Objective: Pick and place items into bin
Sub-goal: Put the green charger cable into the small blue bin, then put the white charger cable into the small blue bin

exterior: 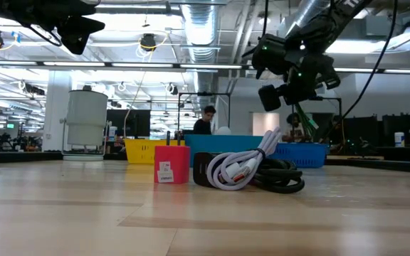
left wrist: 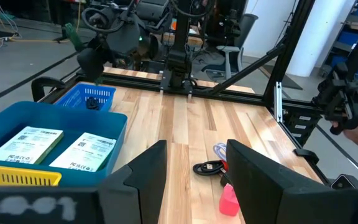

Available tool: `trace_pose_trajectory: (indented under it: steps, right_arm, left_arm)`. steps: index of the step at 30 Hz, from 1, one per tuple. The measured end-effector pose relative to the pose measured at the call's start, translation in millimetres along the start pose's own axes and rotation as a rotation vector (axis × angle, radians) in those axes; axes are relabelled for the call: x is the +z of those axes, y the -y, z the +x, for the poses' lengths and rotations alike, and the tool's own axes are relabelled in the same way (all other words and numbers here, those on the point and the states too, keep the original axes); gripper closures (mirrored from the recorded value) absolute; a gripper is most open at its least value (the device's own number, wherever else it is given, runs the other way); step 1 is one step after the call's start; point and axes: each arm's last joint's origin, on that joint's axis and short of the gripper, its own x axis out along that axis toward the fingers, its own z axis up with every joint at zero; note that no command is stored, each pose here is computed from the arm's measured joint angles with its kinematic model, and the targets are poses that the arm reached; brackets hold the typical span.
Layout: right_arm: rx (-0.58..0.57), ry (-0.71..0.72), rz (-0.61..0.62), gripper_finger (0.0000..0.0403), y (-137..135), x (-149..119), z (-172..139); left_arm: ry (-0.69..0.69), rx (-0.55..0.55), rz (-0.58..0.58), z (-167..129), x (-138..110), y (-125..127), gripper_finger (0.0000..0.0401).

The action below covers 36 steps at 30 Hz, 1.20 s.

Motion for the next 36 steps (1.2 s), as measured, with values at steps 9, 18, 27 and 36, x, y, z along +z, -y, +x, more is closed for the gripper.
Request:
trace_pose_trajectory:
  steps: [9, 18, 27, 36]
  right_arm:
    - [0.041, -0.028, -0.026, 0.0377, -2, -4, 2]
    - [0.074, -0.074, -0.067, 0.0370, -2, -5, 7]
    - [0.080, -0.070, -0.058, 0.0312, -3, -3, 7]
    - [0.126, -0.048, -0.128, 0.0264, -7, -5, -7]
  left_arm:
    - [0.000, 0.000, 0.000, 0, 0, 0, 0.0246]
    - [-0.002, -0.016, 0.000, 0, 0, 0, 0.0246]
    - [-0.002, -0.017, 0.000, 0, 0, 0, 0.0246]
    - [-0.002, -0.019, -0.001, 0, 0, 1, 0.0246]
